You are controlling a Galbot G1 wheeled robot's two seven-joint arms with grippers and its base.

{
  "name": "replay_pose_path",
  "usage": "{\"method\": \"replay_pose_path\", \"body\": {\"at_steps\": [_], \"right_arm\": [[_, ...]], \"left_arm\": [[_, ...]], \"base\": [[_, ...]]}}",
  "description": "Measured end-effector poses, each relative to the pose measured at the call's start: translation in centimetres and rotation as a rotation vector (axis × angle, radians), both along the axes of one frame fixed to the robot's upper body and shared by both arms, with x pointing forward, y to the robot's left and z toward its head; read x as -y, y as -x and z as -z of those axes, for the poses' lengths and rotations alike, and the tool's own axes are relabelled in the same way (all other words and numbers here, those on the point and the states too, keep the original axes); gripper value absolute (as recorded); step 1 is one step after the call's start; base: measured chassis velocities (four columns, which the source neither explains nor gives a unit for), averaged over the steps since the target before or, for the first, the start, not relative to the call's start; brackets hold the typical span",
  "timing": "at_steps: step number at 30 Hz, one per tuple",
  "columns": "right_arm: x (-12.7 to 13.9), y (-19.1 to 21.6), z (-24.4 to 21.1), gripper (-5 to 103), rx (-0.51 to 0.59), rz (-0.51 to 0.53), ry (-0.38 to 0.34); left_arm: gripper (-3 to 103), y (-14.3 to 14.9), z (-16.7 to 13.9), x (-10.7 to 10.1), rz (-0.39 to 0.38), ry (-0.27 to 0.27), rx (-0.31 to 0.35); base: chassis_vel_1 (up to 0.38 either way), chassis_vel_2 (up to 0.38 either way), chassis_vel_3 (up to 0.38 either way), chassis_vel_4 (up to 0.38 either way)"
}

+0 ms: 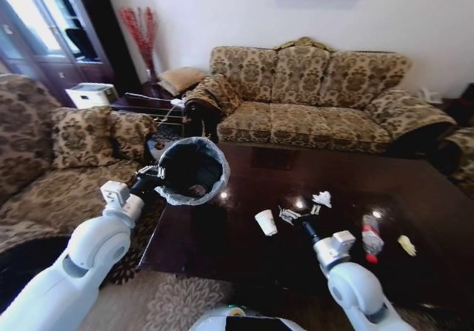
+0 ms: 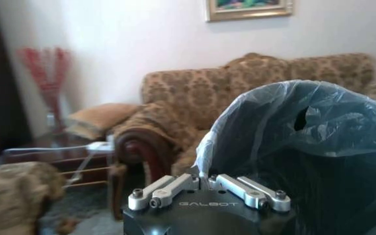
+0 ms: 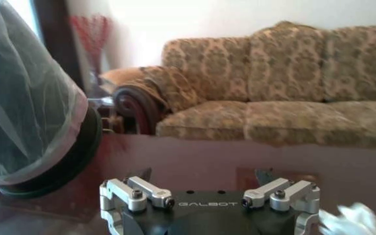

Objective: Move to the front of the table and place the trash on the table into the trash bin.

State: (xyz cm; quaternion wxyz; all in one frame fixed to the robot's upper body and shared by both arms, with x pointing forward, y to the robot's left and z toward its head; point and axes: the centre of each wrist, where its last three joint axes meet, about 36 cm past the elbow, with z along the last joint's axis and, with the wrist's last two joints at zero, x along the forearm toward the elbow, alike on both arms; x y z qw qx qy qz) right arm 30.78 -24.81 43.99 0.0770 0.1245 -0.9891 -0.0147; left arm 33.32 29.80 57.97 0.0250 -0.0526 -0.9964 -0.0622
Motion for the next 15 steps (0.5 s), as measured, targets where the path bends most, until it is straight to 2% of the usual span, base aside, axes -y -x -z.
{"method": "replay_pose_path", "body": {"at_steps": [4, 7, 8, 10, 12, 15], "right_arm": [[-0.3, -0.9, 1.5, 100, -0.016, -0.041, -0.001], [-1.4, -1.7, 2.5, 100, -0.026, -0.127, -0.022], [-1.4, -1.7, 2.5, 100, -0.026, -0.127, -0.022], [-2.3, -2.1, 3.2, 100, -0.029, -0.193, -0.040], [-3.4, -2.4, 3.9, 100, -0.047, -0.237, -0.054], [-3.9, -2.7, 4.6, 100, -0.063, -0.250, -0.059]], "left_arm": [[1, 0.0, 0.5, 0.2, 0.002, 0.011, -0.002], [1, -0.2, 1.0, 0.1, -0.013, 0.033, 0.016], [1, -0.2, 1.0, 0.1, -0.013, 0.033, 0.016], [1, -0.5, 1.2, -0.3, -0.045, 0.035, 0.037], [1, -1.0, 1.0, -1.3, -0.101, 0.007, 0.070], [1, -1.3, 0.9, -2.0, -0.134, -0.019, 0.090]], "base": [[-0.122, -0.127, -0.121, -0.132], [-0.127, -0.126, -0.128, -0.135], [-0.132, -0.132, -0.129, -0.126], [-0.119, -0.110, -0.085, -0.112], [-0.080, -0.062, -0.052, -0.077], [-0.027, -0.015, -0.012, -0.018]]}}
